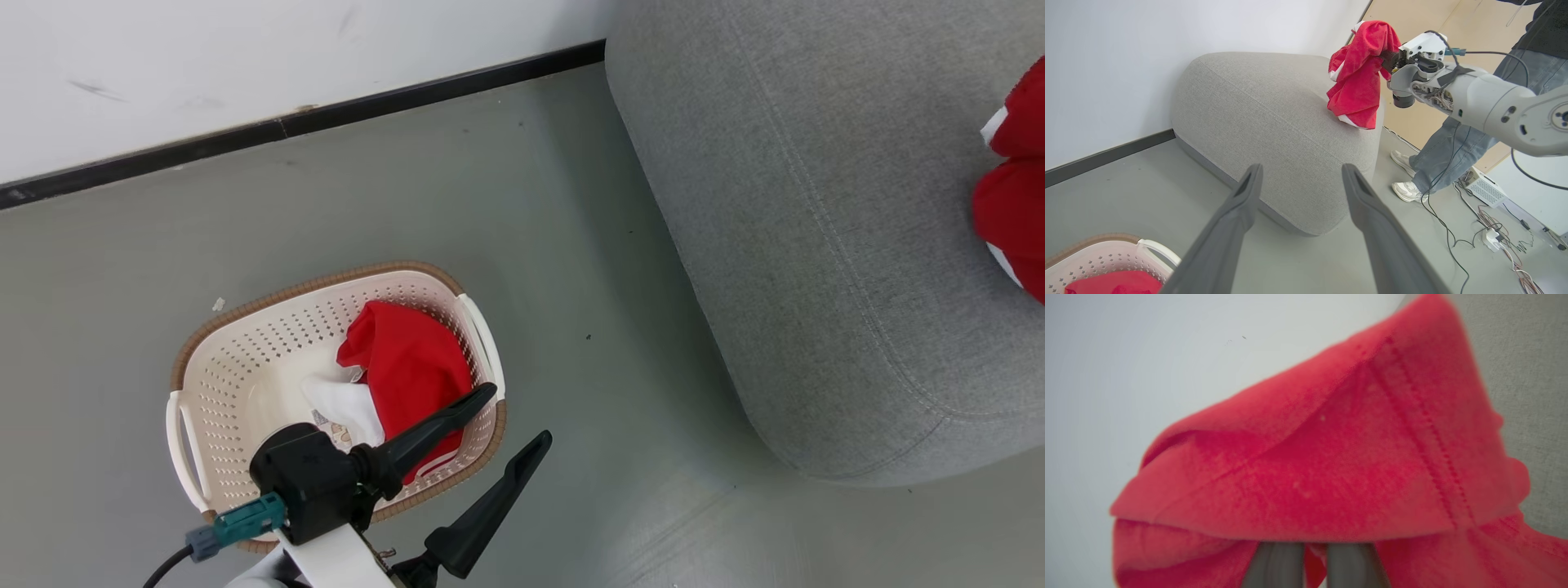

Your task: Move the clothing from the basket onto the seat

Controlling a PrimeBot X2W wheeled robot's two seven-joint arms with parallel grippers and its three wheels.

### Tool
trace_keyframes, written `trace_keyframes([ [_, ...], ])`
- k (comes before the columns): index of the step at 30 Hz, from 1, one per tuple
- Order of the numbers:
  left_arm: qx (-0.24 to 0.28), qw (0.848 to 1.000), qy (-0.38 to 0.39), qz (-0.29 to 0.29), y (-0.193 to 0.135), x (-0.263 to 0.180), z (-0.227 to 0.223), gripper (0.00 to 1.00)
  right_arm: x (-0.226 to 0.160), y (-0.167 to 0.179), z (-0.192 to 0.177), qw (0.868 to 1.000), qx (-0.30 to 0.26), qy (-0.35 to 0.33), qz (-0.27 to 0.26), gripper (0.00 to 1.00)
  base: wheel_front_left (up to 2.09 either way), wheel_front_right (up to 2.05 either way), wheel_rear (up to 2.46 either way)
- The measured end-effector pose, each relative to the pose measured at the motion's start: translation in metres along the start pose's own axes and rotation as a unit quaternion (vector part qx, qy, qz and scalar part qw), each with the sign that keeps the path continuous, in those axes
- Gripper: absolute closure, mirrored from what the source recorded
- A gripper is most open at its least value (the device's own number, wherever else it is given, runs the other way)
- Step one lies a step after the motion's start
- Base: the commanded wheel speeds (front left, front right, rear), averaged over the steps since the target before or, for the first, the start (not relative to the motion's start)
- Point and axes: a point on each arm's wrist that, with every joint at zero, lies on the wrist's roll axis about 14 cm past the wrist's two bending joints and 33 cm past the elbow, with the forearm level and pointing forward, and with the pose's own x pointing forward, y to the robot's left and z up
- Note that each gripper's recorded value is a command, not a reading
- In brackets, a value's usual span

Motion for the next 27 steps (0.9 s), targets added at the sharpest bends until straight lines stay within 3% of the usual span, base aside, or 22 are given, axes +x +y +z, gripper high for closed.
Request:
trace_keyframes([
  [13,-0.015,0.999,0.004,0.034,0.026,-0.01,-0.006,0.0,0.035,0.002,-0.008,1.0,-0.008,-0.005,-0.019,1.0,0.0,0.0,0.0],
  [22,-0.021,0.999,0.01,0.042,0.039,-0.013,-0.011,0.0,0.063,0.004,0.022,0.998,-0.041,-0.037,-0.023,1.0,0.0,0.0,0.0],
  [27,-0.029,0.998,0.019,0.048,0.047,-0.017,-0.017,0.0,0.069,0.005,0.009,0.998,-0.054,-0.032,-0.027,1.0,0.0,0.0,0.0],
])
